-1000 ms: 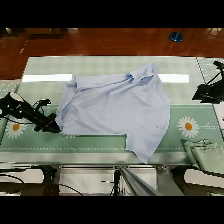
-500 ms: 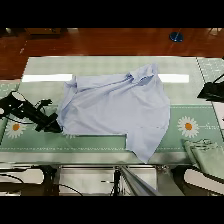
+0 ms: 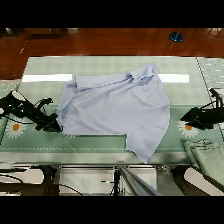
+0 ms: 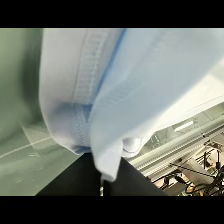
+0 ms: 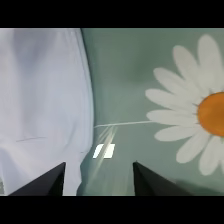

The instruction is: Fold the shirts.

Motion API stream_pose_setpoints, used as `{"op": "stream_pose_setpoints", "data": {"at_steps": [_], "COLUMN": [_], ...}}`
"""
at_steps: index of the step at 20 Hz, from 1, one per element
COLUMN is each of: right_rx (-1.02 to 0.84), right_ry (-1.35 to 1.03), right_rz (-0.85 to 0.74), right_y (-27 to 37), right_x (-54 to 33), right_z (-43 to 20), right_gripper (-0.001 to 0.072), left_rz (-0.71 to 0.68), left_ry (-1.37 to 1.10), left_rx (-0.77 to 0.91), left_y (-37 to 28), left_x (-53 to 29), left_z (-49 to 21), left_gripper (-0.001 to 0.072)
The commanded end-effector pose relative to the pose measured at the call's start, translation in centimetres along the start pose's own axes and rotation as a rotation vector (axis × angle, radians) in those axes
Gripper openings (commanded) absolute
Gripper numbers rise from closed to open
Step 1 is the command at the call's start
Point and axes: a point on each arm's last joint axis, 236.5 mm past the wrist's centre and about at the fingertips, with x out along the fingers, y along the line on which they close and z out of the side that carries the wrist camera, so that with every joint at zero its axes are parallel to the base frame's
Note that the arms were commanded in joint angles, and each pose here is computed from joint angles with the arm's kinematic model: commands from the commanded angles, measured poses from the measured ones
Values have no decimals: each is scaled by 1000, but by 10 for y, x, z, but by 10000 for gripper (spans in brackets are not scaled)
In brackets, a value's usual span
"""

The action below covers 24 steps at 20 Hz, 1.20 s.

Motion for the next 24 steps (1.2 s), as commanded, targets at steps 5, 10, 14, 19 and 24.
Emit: {"op": "stream_pose_setpoints", "data": {"at_steps": [5, 10, 14, 19, 24], "right_rx": [-19, -22, -11, -162, -475], "right_ry": [33, 114, 99, -92, -615], "right_rz": [49, -48, -12, 131, 235], "right_y": [35, 37, 53, 117, 233], "right_x": [67, 101, 118, 70, -117], "right_z": [-28, -45, -40, 4, 58], "right_gripper": [494, 495, 21, 24, 24], "left_rz": [19, 16, 17, -76, -237], "left_ry": [-53, -46, -46, -139, -652], "left_rx": [15, 27, 34, 128, 464], "left_y": [4, 3, 3, -35, -182], "left_x": [-1, -1, -1, -31, -203], "left_z": [13, 11, 11, 26, 37], "left_gripper": [31, 31, 31, 29, 29]}}
